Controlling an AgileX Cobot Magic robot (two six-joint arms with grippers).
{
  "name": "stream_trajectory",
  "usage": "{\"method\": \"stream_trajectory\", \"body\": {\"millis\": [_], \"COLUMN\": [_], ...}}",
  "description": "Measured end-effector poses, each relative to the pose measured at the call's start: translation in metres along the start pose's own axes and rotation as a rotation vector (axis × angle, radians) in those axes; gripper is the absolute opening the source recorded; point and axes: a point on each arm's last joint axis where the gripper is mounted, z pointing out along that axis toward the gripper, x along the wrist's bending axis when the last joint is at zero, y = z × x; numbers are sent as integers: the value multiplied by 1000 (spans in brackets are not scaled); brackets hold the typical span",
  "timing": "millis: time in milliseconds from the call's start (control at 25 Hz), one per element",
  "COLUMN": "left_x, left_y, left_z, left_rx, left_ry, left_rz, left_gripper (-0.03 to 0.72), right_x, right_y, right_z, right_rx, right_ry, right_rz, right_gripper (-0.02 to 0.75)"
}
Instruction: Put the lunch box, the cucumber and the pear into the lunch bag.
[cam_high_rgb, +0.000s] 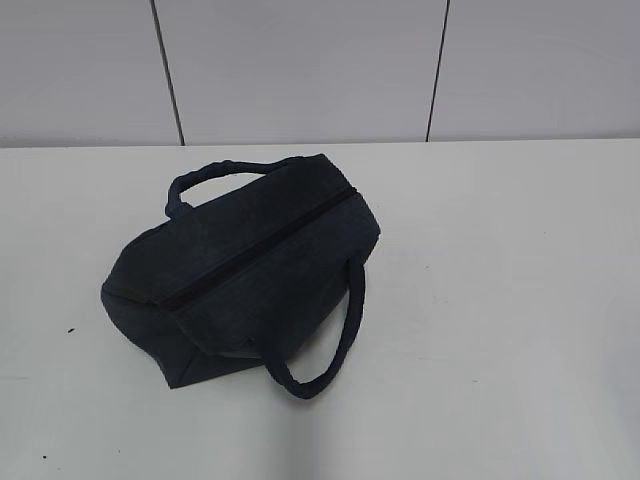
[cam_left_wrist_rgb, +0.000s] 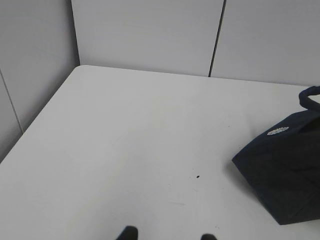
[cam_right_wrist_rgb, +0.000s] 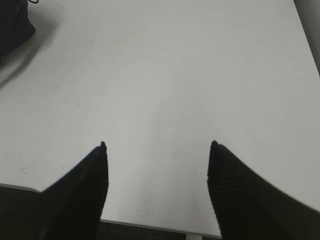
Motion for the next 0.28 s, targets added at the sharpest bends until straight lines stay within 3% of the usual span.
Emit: {"method": "stream_trajectory", "body": {"millis": [280], "left_x": [0], "left_y": [0], "left_z": [0], "left_rx": [0], "left_ry": [0], "left_rz": [0], "left_gripper": [246], "right_x": [0], "right_y": [0], "right_z": [0], "right_rx": [0], "right_ry": [0], "right_rz": [0], "right_gripper": [491]}}
